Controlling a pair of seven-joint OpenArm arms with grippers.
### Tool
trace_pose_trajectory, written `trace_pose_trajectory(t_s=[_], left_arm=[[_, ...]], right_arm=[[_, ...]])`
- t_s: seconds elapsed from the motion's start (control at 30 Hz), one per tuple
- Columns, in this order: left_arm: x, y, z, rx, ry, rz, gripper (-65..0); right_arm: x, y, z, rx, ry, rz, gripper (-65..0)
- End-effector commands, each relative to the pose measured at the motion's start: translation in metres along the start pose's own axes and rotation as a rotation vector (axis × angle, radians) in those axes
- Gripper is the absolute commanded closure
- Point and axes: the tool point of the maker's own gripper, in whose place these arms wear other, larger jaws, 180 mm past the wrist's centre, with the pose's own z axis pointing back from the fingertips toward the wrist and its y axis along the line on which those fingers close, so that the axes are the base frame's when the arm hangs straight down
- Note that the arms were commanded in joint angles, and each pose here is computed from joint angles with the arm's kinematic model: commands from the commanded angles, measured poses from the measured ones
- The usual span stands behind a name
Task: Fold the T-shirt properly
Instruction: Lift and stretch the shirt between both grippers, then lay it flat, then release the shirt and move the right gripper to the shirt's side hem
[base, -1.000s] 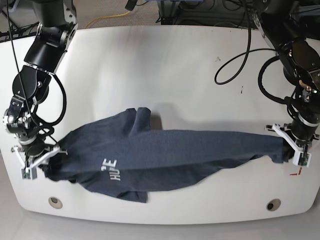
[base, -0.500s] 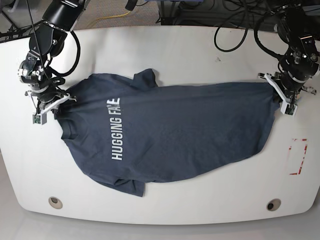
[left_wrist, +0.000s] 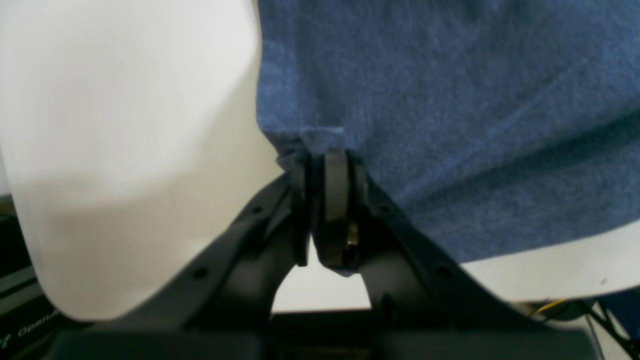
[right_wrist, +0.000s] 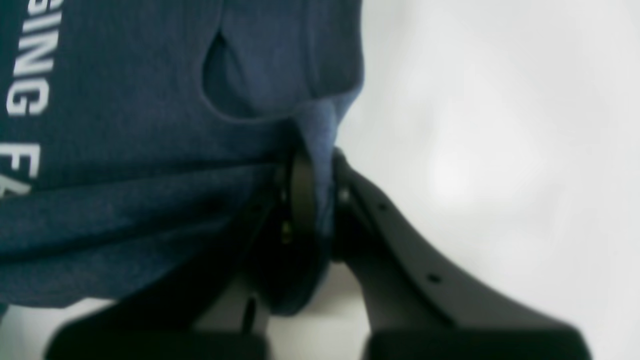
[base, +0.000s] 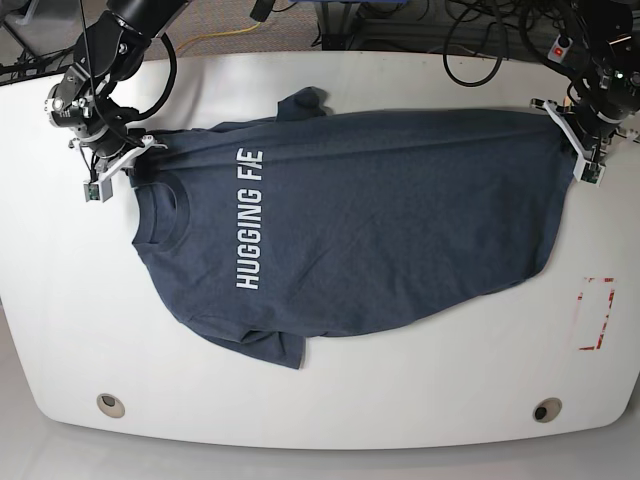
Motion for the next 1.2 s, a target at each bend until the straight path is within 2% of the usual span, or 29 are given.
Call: trace_pose_trajectory(t_s=[0.0,0.07,0.17,0.3,0.33,0.37,0.47,0.5,0.73,1.0,1.17], left_arm=[[0.005,0.008,0.005,0.023,-0.019,-0.02,-0.6],[0.003,0.008,0.005,0.025,-0.014,-0.019,-1.5],[0.002,0.009,0.005,0.026,-0.01,-0.019,-11.9],[0.003,0.008,0.005,0.024,-0.013,-0.019,-30.4],[0.003,0.008,0.005,0.025,-0.014,-0.019,-35.7],[0.004,0.008,0.005,0.024,-0.016,-0.02,-37.6],[0.007,0.009,0.006,0.026,-0.024,-0.019,-37.8],[0.007,0.009,0.006,0.027,-0.025,-0.021,-37.8],[0.027,0.042,0.021,0.076,-0.127,0.01,-37.8],[0.049,0.053,0.023,0.102,-0.188,0.023,-37.8],[0.056,0.055,0.024,0.11,-0.207,0.026,-37.8]], right_arm=[[0.011,-0.003,0.006,-0.003,-0.034,0.036,0.0],[0.008,0.002,0.006,0.021,-0.037,0.026,0.0],[0.007,0.011,0.01,0.084,-0.067,-0.008,-2.5],[0.014,0.019,0.019,0.17,-0.135,-0.048,-19.8],[0.017,0.023,0.021,0.199,-0.157,-0.064,-27.6],[0.02,0.025,0.023,0.218,-0.172,-0.074,-33.5],[0.032,0.024,0.027,0.242,-0.209,-0.074,-47.9],[0.037,0.024,0.028,0.244,-0.221,-0.071,-49.5],[0.085,0.016,0.015,0.192,-0.269,-0.025,-50.1],[0.126,-0.005,-0.03,0.13,-0.192,-0.043,-50.1],[0.157,-0.01,-0.051,0.145,-0.203,-0.069,-50.1]])
